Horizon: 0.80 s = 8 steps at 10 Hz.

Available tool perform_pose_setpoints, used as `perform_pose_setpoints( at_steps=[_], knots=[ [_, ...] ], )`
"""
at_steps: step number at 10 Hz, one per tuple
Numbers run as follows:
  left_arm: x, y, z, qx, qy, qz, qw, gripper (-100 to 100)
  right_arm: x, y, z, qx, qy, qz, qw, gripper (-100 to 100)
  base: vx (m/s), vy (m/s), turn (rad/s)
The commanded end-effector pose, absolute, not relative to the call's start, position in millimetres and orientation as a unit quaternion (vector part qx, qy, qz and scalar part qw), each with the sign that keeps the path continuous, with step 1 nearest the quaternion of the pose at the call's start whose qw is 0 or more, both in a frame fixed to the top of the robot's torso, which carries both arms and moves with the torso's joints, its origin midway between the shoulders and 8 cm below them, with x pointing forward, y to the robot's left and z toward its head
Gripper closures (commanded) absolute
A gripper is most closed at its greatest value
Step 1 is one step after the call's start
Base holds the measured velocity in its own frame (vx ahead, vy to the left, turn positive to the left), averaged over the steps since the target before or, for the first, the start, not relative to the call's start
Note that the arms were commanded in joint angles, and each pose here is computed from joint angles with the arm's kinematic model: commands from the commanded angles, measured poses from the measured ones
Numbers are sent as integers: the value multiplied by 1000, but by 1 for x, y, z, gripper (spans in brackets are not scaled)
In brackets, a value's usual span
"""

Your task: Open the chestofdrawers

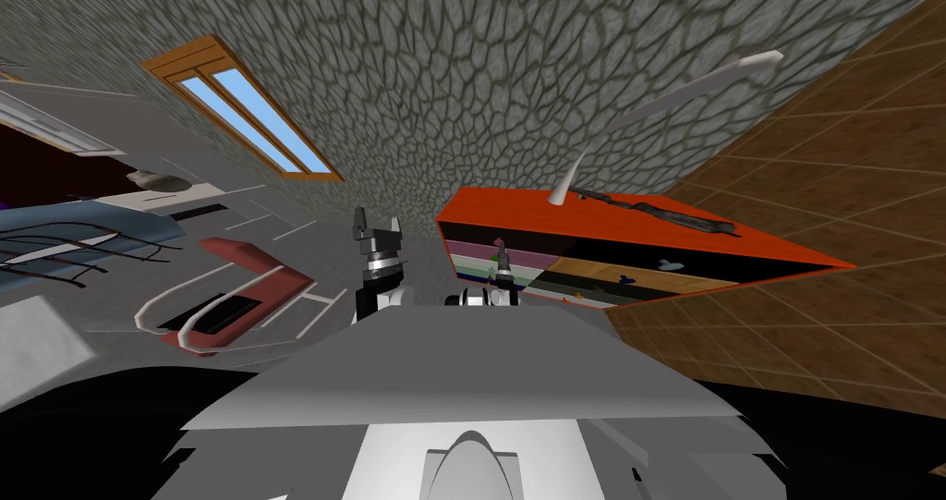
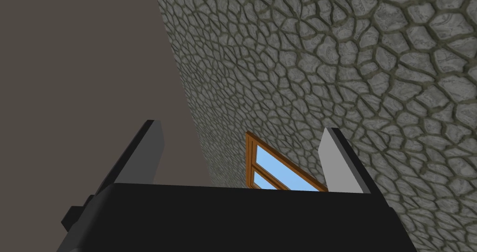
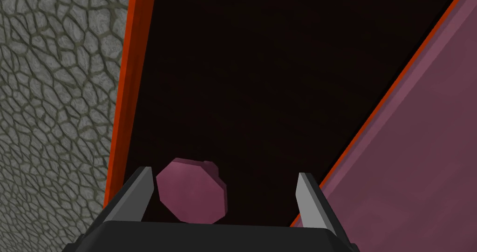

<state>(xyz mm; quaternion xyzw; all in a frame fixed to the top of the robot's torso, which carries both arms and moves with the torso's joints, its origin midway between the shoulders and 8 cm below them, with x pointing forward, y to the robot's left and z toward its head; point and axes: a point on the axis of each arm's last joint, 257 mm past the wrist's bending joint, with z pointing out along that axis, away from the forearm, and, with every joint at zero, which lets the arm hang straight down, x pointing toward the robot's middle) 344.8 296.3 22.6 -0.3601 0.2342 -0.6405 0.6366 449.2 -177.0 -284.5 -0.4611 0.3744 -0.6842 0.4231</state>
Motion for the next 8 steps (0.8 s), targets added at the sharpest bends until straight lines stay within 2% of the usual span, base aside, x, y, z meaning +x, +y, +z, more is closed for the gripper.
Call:
perform_pose_setpoints(
  at_steps=[1,8],
  knots=[
    [345,296,23,-360,234,-640,637,0,459,-164,-283,-480,360,-680,421,-100,-49,-65,17],
    [345,296,23,-360,234,-640,637,0,486,-140,-277,-530,311,-675,409,-100,-52,-74,19]
  ],
)
